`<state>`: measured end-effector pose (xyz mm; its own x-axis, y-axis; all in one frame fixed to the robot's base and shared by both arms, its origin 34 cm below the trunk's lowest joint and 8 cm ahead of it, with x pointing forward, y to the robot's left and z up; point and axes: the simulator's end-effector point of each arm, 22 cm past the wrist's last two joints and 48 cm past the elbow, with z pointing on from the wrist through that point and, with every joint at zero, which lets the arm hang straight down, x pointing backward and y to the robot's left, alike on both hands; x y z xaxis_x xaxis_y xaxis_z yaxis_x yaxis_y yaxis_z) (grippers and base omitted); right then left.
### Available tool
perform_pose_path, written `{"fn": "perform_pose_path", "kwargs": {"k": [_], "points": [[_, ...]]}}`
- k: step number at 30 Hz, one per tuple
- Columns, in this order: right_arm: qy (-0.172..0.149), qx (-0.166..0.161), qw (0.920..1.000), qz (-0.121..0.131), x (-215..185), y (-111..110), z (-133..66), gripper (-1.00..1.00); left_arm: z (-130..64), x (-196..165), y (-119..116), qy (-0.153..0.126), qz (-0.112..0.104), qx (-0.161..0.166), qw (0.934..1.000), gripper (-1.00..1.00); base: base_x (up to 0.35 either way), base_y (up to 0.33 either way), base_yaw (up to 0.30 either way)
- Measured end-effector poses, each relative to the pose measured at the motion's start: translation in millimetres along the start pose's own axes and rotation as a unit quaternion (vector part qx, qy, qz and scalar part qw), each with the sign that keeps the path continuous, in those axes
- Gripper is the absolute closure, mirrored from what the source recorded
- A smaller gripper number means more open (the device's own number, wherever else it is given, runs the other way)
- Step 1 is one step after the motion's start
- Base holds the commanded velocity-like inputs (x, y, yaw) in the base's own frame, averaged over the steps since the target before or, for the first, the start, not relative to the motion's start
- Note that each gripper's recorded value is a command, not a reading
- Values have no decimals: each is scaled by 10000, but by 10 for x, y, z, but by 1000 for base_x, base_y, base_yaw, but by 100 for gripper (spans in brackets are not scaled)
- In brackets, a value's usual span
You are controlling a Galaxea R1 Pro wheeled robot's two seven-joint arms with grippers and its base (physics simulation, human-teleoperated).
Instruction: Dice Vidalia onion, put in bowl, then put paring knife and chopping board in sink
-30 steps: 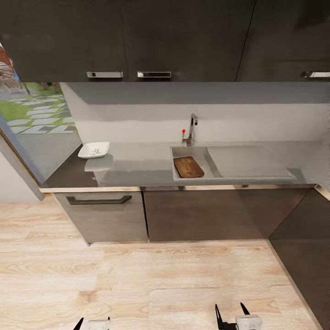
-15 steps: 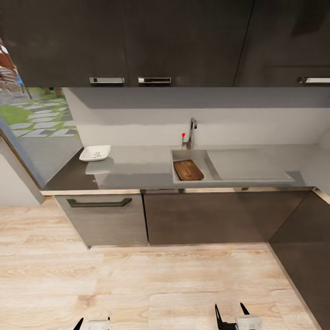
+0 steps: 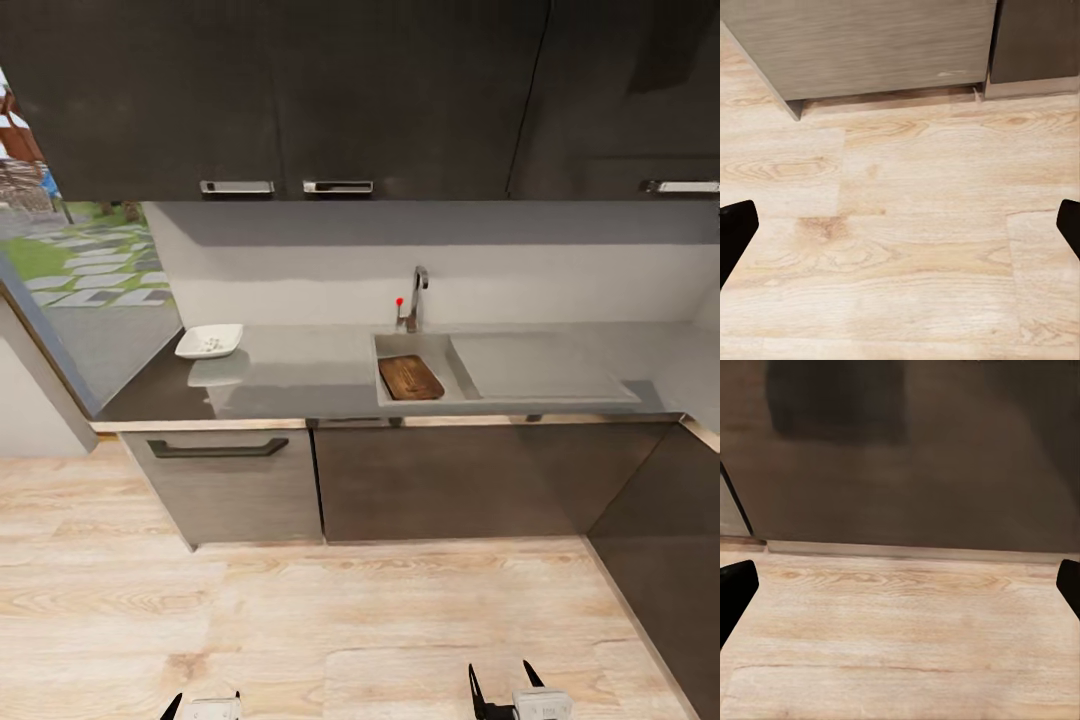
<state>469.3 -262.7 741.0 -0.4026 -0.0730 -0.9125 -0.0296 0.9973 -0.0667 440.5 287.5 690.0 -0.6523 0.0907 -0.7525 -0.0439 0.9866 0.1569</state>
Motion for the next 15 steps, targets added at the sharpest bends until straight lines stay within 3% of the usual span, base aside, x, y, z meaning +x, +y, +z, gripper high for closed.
{"fn": "perform_pose_path", "kwargs": {"k": [6,11,14,15], "points": [[-47,0,10000,0,-41,-1,8,-100,3,-40,6,-40,-5,-6,10000,-100,0,0,0],[9,27,10000,-23,-30,-42,12,-100,1,83,13,281,54,-9,9996,-100,0,0,0],[720,61,9973,-119,280,-112,-11,-100,-12,277,95,726,159,-58,9972,-100,0,0,0],[1337,87,9908,-186,549,-165,-68,-100,-35,438,152,1088,241,-54,9938,-100,0,0,0]]}}
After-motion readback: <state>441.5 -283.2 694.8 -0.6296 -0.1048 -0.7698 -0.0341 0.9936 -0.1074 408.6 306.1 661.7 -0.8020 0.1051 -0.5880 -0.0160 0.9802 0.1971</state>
